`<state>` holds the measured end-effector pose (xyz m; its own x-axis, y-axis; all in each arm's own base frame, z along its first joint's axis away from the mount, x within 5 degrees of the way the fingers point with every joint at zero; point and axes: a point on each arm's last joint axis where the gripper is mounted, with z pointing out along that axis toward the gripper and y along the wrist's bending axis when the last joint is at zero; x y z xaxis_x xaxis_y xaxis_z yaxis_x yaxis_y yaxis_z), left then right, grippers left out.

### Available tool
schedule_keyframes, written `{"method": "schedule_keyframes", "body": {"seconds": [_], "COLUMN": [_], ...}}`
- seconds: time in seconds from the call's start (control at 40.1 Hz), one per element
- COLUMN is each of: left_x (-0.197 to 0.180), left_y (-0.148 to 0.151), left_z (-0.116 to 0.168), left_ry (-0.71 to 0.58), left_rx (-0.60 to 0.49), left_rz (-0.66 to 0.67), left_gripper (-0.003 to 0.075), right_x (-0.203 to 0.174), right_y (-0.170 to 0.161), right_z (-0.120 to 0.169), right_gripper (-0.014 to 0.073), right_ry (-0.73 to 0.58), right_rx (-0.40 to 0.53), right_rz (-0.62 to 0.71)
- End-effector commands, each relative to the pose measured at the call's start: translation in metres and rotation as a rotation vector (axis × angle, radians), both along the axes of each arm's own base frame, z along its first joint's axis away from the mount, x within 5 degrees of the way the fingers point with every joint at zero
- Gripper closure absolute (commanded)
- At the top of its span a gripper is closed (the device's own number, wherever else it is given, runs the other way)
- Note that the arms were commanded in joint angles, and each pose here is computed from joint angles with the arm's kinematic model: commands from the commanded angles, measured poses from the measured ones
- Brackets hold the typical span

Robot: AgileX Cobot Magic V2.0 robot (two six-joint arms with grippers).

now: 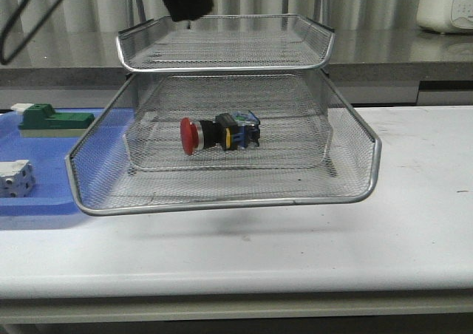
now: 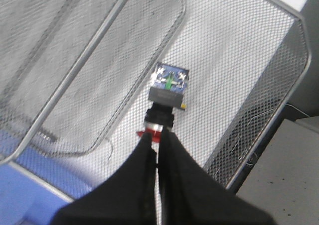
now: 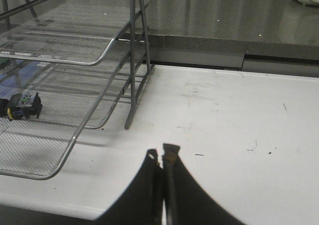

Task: Place button on rack with both arms

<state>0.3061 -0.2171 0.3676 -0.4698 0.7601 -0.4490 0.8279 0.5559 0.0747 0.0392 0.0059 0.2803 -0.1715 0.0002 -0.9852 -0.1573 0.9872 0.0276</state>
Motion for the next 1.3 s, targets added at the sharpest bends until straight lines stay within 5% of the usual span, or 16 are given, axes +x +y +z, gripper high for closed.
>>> {"method": "schedule_keyframes", "body": {"seconds": [0.0, 0.175, 0.449, 0.923, 1.272], "left_x": [-0.027, -0.049, -0.107, -0.236, -0.276], "left_y": [0.027, 0.073, 0.141, 0.187, 0.199], "left_z": [0.031, 0.031, 0.017, -0.049, -0.059], "left_ry": [-0.039, -0.047, -0.257, -0.659, -0.830], "left_rx": [-0.003, -0.038, -0.203, -0.506, -0.663], "left_rz": [0.070, 0.211, 0.417, 0.437, 0.423], "left_gripper": [0.0739, 0.0739, 0.0739, 0.0739, 0.0739], "right_x": [0.001, 0.001, 0.001, 0.001, 0.001], "right_y": [0.000, 0.000, 0.000, 0.000, 0.000], "right_z": [0.014, 0.014, 0.014, 0.014, 0.014], "right_gripper": [0.0655, 0.0655, 0.0655, 0.0655, 0.0655], "right_ry": [-0.095, -0.095, -0.095, -0.095, -0.095], "right_rx": [0.014, 0.014, 0.014, 0.014, 0.014], "right_rz": [-0.002, -0.002, -0.002, -0.002, -0.002]}}
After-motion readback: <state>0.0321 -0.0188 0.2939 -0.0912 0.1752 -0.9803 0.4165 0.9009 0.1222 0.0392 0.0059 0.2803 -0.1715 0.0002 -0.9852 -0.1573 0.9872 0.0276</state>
